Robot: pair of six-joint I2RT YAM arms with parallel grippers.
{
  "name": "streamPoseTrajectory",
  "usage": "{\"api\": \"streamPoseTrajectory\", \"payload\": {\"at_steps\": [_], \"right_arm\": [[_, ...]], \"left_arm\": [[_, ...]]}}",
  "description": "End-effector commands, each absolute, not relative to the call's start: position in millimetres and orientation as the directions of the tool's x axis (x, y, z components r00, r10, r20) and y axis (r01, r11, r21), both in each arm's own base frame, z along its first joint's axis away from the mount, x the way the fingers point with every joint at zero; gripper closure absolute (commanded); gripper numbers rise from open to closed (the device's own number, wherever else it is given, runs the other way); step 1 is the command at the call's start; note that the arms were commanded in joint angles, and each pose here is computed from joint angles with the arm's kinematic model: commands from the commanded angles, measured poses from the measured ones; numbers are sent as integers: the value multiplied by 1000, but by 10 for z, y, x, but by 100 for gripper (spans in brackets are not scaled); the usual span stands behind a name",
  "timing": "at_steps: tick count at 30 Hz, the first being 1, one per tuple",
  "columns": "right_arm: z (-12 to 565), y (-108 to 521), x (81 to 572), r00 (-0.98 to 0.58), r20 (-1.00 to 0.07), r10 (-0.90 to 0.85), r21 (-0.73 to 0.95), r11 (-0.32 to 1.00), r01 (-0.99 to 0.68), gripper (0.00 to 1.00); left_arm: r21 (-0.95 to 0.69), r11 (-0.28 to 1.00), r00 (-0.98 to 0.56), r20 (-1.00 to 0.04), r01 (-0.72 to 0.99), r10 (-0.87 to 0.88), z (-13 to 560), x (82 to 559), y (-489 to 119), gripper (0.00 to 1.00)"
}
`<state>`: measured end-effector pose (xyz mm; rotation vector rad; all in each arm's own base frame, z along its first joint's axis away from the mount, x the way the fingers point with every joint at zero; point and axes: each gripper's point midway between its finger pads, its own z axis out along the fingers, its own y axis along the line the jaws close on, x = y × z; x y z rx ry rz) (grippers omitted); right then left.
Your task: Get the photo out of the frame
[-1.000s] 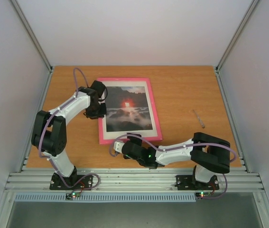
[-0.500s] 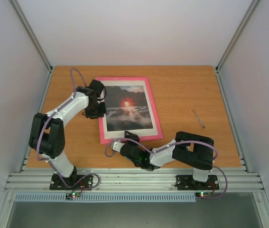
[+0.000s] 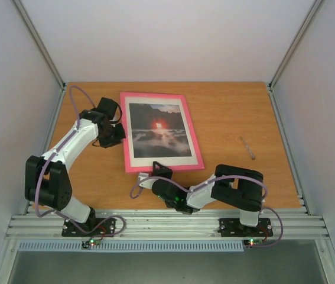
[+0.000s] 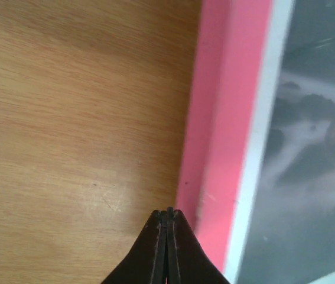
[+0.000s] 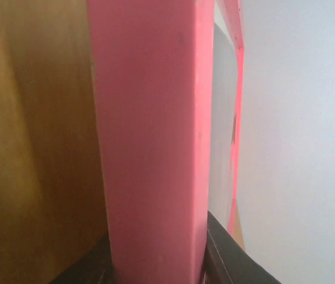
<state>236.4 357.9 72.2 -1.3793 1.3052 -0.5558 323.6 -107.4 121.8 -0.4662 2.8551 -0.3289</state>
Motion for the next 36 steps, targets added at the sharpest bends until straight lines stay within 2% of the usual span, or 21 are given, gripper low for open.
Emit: {"api": "streamPoseTrajectory", "payload": {"at_steps": [1,5,9,15,18,28,36], "right_arm": [[1320,3674,2396,275,-524,-806,-835,422,-354,86],[1487,3682,2381,281,-546,-789,-822,439,-363,93],[1703,3694,2333,289,-572,-768,-800,444,-404,99],[2121,3717,2232,298,-634,-714,-745,461,-482,99],[2362,3737,2170,314,-657,-685,-724,458,-516,99],[3369,3831,2048,387,-744,-544,-657,492,-571,99],[3938,3755,2130,317,-872,-374,-487,594,-640,99]], "left_arm": [[-332,888,-891,-215,-319,-401,1363,3285,-1010,97],[-383,862,-857,-261,-331,-445,1607,3288,-906,86],[-421,844,-807,-337,-332,-485,1932,3273,-751,69],[-443,838,-718,-465,-319,-518,2359,3178,-530,48],[-445,839,-677,-515,-313,-526,2491,3109,-457,44],[-447,837,-552,-630,-316,-546,2752,2926,-254,16],[-440,830,-470,-685,-342,-557,2938,2802,-104,7]]}}
